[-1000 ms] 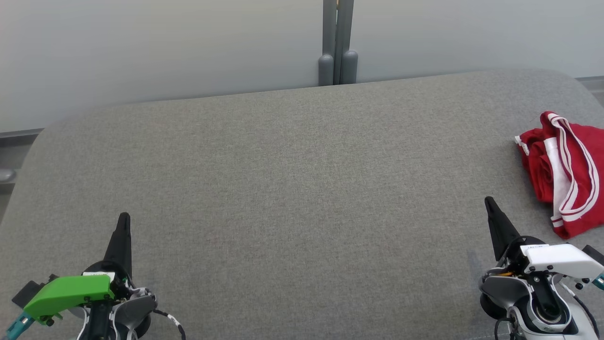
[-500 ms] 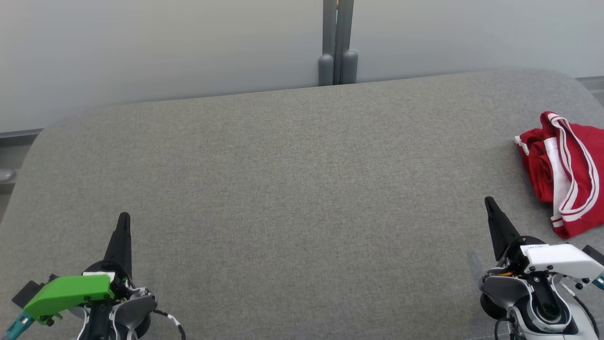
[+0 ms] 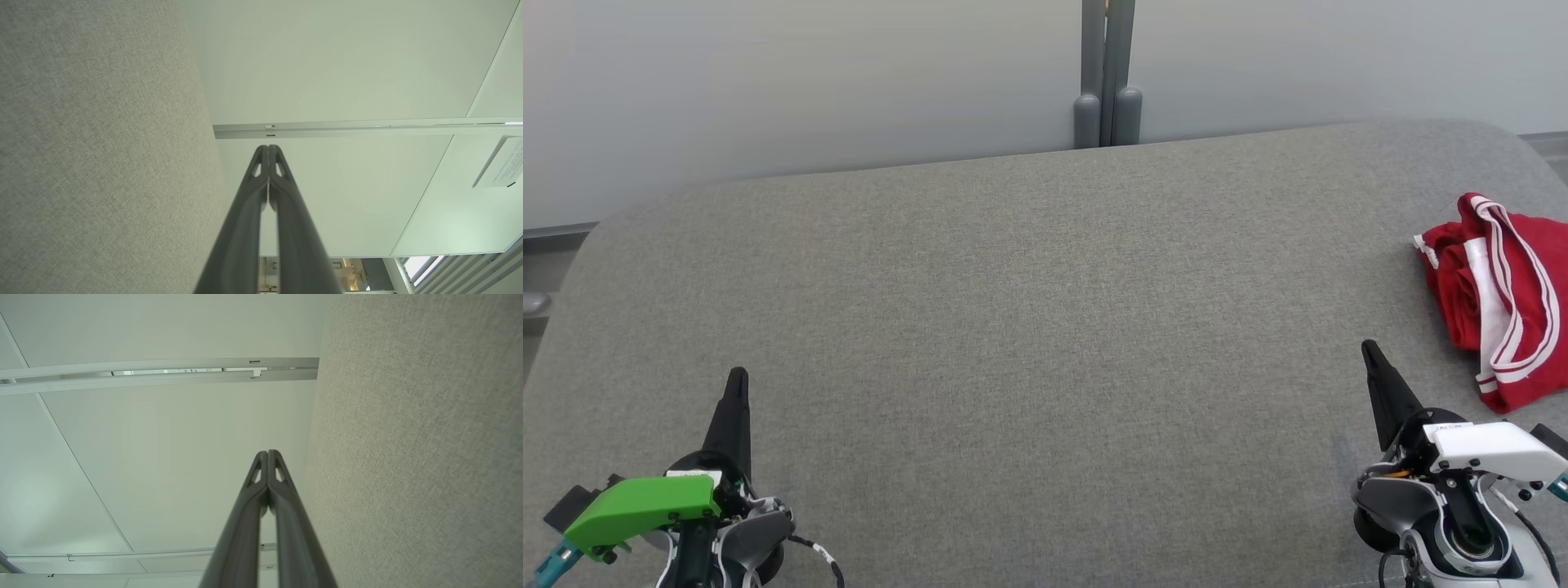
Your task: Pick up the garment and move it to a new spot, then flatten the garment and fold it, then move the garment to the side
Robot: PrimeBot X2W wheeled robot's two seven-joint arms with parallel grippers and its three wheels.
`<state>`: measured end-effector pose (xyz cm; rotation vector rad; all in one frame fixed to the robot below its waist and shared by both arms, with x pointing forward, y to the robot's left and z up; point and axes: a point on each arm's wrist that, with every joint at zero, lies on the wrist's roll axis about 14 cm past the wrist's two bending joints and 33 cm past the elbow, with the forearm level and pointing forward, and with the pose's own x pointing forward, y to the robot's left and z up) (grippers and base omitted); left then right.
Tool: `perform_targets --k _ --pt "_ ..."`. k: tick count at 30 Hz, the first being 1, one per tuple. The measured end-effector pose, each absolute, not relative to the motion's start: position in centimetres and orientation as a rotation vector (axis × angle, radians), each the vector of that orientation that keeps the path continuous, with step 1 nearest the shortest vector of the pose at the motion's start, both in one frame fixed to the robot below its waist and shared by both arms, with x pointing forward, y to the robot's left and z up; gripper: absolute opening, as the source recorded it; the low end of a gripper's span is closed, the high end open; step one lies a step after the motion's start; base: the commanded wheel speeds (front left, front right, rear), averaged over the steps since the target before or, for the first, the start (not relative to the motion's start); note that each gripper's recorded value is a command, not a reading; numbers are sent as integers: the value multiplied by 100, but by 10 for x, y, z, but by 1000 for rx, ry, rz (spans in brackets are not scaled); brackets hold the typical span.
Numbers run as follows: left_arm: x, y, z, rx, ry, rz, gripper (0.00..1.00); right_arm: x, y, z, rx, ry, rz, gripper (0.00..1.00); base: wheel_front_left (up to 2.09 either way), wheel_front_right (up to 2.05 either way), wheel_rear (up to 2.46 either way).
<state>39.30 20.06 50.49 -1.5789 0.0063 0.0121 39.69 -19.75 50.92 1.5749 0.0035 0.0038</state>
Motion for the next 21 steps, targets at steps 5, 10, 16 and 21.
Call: perform_targets --k 5,10,16,21 --pt "393 201 505 -1579 6 12 0 397 -197 509 1575 4 4 0 0 0 0" --pt "393 201 505 -1579 6 12 0 397 -197 509 1575 4 4 0 0 0 0" --pt "393 201 505 -1579 6 12 0 397 -197 509 1575 4 4 0 0 0 0" --pt "393 201 505 -1579 6 12 0 397 -197 509 1575 4 4 0 0 0 0"
